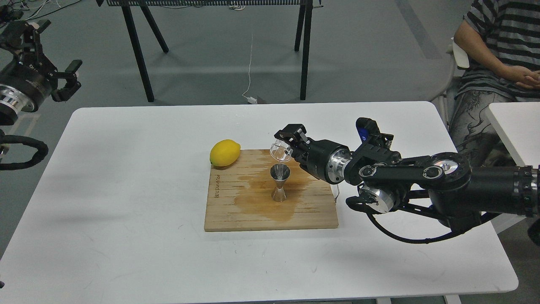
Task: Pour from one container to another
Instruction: 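Tilt the glass cup with the right gripper to pour into the jigger, then bring the glass cup back and set it down on the table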
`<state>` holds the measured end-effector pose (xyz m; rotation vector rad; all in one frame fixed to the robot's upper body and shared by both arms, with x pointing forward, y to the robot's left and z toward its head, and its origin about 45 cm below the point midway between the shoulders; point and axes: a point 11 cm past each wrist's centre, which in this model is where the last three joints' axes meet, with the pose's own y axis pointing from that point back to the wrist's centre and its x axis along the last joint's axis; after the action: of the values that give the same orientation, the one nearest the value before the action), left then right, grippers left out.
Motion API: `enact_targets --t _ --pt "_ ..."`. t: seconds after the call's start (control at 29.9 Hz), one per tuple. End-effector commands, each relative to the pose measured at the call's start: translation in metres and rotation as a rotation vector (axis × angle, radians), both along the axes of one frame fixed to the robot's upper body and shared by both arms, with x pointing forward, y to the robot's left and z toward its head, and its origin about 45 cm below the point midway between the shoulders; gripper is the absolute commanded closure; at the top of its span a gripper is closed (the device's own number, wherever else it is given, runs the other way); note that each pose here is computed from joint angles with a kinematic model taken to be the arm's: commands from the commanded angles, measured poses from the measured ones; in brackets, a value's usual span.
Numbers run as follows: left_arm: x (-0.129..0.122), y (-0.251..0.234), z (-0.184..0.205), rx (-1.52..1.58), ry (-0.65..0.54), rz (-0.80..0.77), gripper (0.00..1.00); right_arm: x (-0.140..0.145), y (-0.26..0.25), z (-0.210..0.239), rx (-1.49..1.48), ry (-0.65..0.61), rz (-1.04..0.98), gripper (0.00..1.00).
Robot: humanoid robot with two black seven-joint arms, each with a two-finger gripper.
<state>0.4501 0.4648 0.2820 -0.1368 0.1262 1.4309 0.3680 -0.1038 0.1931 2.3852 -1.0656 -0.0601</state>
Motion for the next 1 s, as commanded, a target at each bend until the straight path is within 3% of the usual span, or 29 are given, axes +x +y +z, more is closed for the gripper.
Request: enact_targets --t 0.0,0.47,0.7,0.97 --pt "0.000 0.001 0.000 0.001 0.000 0.001 0.01 0.000 0.000 0.000 0.001 0.001 -0.001 0.98" --pt "0.000 0.001 0.000 0.001 0.001 0.001 0.01 0.008 -0.009 0.008 0.078 0.010 -0.074 0.98" --pt "0.000 0.001 0.001 0.002 0.000 0.002 0.01 0.020 -0.034 0.029 0.398 0.138 -0.279 0.98" --pt "0.000 0.001 0.000 0.001 0.000 0.001 0.01 0.037 -0.112 0.044 0.823 0.243 -0.648 0.98"
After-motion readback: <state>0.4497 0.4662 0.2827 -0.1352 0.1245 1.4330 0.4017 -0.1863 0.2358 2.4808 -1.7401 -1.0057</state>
